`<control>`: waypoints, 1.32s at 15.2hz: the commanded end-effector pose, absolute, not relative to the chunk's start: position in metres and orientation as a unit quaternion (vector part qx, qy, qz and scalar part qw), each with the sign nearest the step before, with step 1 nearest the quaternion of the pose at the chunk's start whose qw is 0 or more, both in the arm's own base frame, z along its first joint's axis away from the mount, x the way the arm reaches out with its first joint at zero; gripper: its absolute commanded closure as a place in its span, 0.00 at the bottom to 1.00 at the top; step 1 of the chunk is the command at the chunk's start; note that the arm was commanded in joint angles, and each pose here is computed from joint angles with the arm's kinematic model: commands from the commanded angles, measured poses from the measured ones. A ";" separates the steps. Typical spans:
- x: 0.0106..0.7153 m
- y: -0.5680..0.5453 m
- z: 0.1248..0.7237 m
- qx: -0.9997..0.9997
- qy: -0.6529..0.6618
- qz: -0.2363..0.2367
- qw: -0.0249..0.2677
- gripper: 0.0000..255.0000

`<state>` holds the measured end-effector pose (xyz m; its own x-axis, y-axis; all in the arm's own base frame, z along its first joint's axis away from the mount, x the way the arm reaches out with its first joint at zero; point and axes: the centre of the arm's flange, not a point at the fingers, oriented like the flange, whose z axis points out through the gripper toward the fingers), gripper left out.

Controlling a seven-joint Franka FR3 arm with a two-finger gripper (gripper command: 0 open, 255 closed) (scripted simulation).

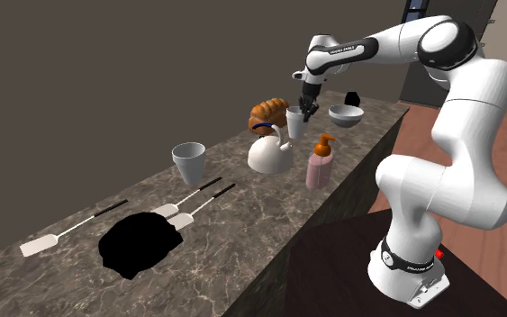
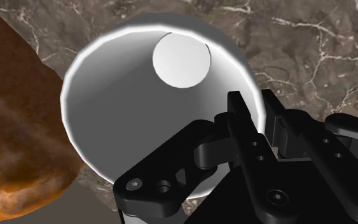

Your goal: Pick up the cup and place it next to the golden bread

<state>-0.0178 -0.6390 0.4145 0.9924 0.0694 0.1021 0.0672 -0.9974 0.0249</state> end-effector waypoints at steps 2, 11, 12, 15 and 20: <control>-0.017 -0.640 0.398 0.998 0.034 0.052 0.011 1.00; -0.017 -0.640 0.386 0.998 0.034 0.052 0.011 1.00; -0.017 -0.640 0.386 0.998 0.034 0.052 0.011 1.00; -0.017 -0.640 0.386 0.998 0.034 0.052 0.011 0.00; -0.020 -0.639 0.413 0.998 0.034 0.052 0.011 0.00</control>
